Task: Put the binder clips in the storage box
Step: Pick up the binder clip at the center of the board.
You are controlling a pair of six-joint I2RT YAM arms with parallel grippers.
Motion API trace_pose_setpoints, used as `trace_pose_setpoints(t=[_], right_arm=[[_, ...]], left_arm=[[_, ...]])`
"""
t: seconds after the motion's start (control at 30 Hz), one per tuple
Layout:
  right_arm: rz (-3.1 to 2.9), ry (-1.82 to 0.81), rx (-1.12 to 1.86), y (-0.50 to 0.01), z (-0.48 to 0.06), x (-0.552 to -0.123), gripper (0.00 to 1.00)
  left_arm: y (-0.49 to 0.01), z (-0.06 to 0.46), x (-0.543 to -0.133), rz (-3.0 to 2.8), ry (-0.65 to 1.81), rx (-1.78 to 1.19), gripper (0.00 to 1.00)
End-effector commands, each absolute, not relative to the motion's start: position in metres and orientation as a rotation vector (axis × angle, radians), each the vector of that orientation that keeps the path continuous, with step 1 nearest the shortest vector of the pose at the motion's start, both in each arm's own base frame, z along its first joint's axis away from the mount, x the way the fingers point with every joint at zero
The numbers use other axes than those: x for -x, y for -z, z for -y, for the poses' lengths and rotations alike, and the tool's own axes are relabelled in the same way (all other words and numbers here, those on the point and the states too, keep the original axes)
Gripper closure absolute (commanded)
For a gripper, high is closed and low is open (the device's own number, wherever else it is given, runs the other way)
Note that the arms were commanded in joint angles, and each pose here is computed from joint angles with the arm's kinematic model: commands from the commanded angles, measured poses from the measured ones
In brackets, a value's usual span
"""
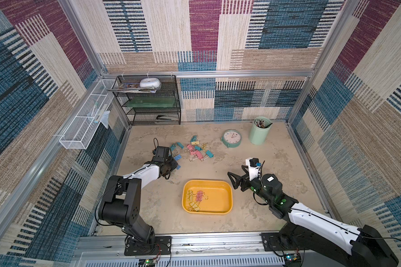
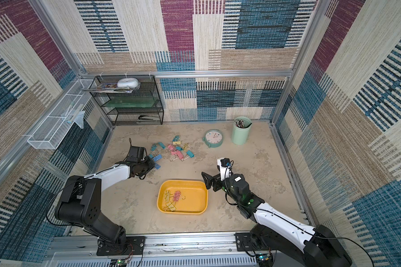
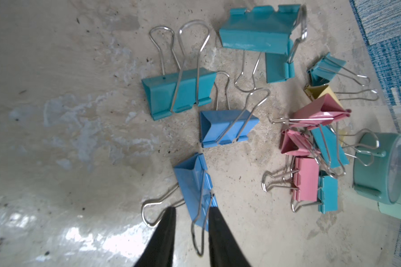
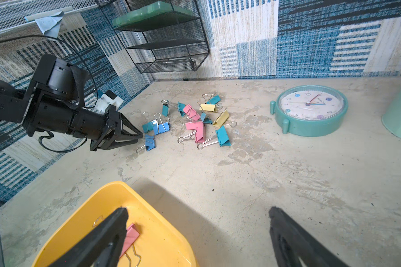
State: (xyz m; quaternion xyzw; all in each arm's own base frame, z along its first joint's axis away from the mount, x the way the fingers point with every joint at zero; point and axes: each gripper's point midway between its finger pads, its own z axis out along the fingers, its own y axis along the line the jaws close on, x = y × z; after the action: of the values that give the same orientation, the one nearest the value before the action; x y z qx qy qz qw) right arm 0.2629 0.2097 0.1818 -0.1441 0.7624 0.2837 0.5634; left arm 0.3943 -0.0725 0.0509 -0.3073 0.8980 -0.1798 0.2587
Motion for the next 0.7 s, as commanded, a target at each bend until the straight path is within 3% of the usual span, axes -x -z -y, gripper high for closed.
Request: trace_pose_setpoints(t=[0.0,0.1,0.3,0.67], right_arm=[[-1.732,-0.675,0.376,-0.191,-0.213,-0.262,0.02],[-1.724,-0.73,0.435,-0.191,-0.222,-0.256,0.02],[-1.658,-0.876,0.573,-0.199,-0.243,-0.234,0.02],[-1.795,-0.684,0.28,-0.176,-0.2,-0.268,0.02]], left_arm=[[-0.055,0.079,-0.403,-2.427,0.533,0.802,0.87],[-0.058,0.082,-0.401,-2.441,0.553,0.785,1.0],[-0.09,0.086,-0.384,-2.409,0.585,0.729,1.0],[-0.185,0.136,-0.292,-2.397,0.285,0.196,1.0]])
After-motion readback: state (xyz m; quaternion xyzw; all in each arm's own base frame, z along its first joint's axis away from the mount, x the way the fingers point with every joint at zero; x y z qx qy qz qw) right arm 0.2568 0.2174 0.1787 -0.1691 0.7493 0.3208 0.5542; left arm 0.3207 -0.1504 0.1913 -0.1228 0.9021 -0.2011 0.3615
